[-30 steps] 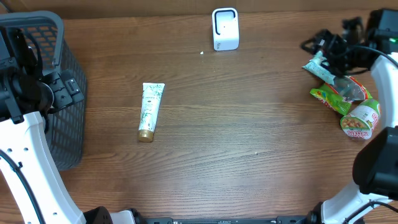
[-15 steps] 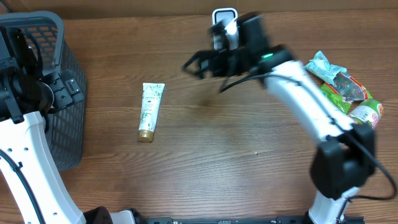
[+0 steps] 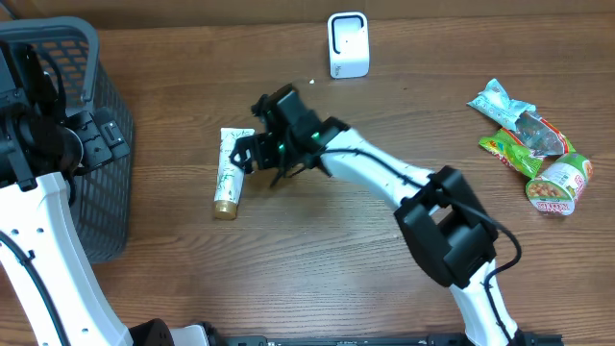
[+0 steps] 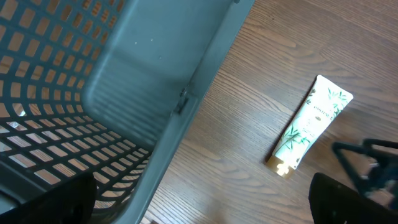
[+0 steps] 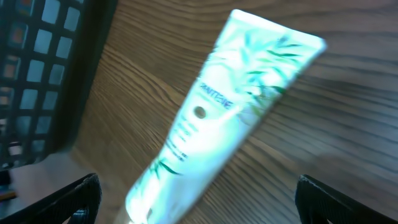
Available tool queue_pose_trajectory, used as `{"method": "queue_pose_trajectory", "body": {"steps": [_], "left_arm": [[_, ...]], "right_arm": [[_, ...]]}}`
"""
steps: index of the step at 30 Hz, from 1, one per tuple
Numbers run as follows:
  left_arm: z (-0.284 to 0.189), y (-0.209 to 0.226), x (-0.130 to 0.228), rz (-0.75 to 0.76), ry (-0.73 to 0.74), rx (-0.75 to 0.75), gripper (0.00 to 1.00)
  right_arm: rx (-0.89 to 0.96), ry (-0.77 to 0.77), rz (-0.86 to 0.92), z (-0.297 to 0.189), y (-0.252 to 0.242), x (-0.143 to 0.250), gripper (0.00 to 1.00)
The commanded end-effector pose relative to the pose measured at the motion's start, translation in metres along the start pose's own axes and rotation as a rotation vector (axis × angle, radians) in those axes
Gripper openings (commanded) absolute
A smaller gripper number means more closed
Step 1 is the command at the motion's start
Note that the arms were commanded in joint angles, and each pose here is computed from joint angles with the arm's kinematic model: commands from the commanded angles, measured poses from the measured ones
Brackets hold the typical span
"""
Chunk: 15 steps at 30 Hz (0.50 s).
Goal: Scan the item barcode
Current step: 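Reach the right gripper left to the white conditioner tube, then grasp the white conditioner tube with the right gripper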
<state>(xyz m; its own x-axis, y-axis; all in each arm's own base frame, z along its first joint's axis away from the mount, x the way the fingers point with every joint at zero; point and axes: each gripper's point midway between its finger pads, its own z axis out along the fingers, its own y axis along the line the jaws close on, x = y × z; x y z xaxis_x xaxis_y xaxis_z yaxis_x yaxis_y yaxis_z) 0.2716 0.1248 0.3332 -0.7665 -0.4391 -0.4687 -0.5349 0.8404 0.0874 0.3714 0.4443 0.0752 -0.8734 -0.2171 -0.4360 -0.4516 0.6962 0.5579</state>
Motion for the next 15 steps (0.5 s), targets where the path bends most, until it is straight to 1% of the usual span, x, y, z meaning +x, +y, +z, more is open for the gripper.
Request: {"method": "queue_pose_trajectory", "body": {"steps": [1,7,11,15], "left_arm": [[0.000,0.001,0.000,0.014,-0.001,0.003,1.00],[0.000,0.001,0.000,0.014,-0.001,0.003,1.00],[0.000,0.001,0.000,0.014,-0.001,0.003,1.00],[0.000,0.001,0.000,0.013,-0.001,0.003,1.00]], "right_arm": [[0.093,-0.085,-0.092,0.008,0.010,-0.009,1.00],[0.211,-0.191,-0.216,0.022,0.022,-0.011,1.00],[0.245,-0.176,-0.229,0.042,0.015,0.003,1.00],[0.286,-0.153,-0.225,0.044,0.005,0.010,1.00]]}}
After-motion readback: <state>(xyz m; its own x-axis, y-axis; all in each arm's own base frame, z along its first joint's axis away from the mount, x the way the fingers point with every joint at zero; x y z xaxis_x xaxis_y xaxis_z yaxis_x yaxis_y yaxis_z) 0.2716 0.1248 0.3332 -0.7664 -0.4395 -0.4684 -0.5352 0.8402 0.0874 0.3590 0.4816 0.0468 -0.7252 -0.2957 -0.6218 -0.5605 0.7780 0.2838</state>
